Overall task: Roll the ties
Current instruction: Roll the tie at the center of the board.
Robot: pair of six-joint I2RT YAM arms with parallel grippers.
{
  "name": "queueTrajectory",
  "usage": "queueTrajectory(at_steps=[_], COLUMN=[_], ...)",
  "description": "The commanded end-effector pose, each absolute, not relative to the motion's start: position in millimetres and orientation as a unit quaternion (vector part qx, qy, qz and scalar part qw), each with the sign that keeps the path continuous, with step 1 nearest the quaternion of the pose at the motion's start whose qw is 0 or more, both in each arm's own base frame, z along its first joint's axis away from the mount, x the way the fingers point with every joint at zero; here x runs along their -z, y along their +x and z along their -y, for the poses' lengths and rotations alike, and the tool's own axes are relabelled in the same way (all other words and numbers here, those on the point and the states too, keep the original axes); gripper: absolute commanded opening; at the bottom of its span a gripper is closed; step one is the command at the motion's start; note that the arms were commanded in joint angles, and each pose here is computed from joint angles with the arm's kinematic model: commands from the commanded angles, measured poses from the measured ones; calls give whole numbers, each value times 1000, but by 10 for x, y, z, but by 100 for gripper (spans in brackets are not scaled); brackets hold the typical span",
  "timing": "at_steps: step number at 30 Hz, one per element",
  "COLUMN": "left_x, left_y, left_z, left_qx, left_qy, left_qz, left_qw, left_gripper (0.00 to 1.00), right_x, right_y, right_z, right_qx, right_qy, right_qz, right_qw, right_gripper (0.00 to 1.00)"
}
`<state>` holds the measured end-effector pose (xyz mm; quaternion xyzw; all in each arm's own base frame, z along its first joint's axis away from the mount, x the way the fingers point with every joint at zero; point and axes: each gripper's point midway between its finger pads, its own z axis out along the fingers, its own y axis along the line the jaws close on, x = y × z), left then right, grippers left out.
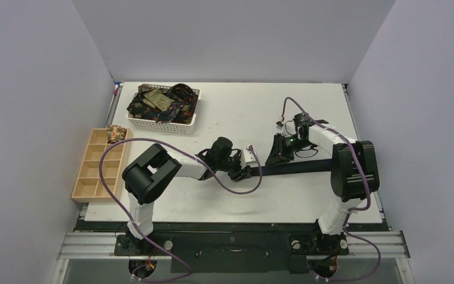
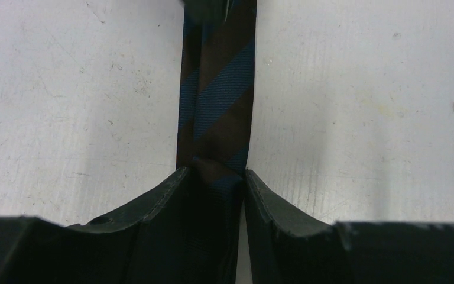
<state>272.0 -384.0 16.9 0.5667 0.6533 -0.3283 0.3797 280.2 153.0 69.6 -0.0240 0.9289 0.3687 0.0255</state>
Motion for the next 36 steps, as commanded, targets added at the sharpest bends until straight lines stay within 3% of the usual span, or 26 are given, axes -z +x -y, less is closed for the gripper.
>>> queueTrajectory(at_steps=[1,14,28,36], left_x=[352,361,345,344], left_y=[2529,2553,2542,2545], left_z=[3516,3519,3494,3497], left_qx=[305,300,298,297], left_qy=[547,544,541,541], left_qz=[-722,-725,-727,-728], left_qw=[296,298,299,299], left_gripper=[35,35,35,35], right_x=[-827,-522,-612,-630], right_y=[3073,2981,2683,2689], right_z=[-2071,-2505,-2254,-2500], right_qx=[-423,-419,-425,-440], right_qy=[-23,-17,4,-8], right_qz=[-903,-907,-904,-898], right_qw=[72,48,37,32], right_gripper=[13,11,9,9])
